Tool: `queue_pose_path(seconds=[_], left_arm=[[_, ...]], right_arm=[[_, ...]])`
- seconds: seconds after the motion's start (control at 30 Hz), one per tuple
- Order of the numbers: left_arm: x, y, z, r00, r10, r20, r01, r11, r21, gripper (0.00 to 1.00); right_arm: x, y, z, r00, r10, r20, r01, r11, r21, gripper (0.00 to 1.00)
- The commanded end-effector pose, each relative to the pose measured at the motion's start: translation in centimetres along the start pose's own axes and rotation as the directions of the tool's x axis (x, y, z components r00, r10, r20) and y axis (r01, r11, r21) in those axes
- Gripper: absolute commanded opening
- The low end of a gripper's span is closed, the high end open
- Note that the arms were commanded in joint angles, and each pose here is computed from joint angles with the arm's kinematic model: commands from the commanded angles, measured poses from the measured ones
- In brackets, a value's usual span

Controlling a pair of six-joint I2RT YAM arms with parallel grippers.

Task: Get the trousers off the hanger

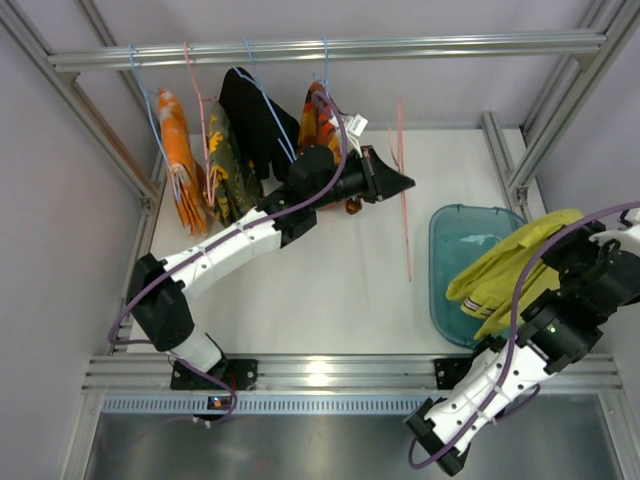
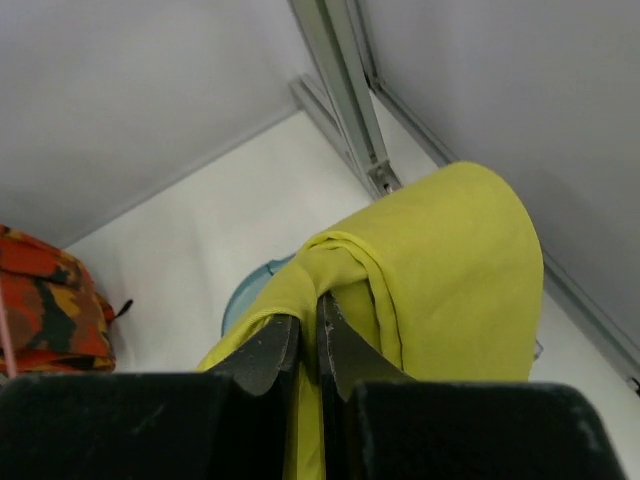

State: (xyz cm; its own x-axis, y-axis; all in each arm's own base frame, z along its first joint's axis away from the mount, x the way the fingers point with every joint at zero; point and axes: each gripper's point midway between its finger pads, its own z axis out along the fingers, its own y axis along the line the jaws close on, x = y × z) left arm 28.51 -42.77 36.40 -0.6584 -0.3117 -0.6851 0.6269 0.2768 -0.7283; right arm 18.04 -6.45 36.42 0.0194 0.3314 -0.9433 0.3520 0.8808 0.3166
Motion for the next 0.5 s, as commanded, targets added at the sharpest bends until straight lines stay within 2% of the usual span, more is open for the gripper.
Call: queue_pose_path(seconds=[0.0,0.17,0.3,0.47], left_arm=[[-3.2,-3.4,-1.0,0.996,0.046,0.082,-0.052,0.996,0.077,0.00],[-3.0,-3.5,-0.6,0.996,0.061,0.064,-0.067,0.993,0.093,0.00],[-2.7,-3.6,-0.4,0.997,0.058,0.050,-0.063,0.993,0.103,0.00],[-2.6,-3.7,-0.2,0.997,0.065,0.043,-0.070,0.991,0.112,0.00]], right_arm=[[1.1,-2.0,1.7,0.999,-0.035,0.004,0.035,0.999,0.029,0.00],[3.9,-3.2,4.3,0.999,0.033,-0.025,-0.034,0.999,-0.016,0.00],[3.7,-2.7,6.0,0.997,0.077,0.008,-0.076,0.994,-0.075,0.00],[5.8,-1.0,8.3,0.988,0.140,-0.064,-0.147,0.979,-0.142,0.00]])
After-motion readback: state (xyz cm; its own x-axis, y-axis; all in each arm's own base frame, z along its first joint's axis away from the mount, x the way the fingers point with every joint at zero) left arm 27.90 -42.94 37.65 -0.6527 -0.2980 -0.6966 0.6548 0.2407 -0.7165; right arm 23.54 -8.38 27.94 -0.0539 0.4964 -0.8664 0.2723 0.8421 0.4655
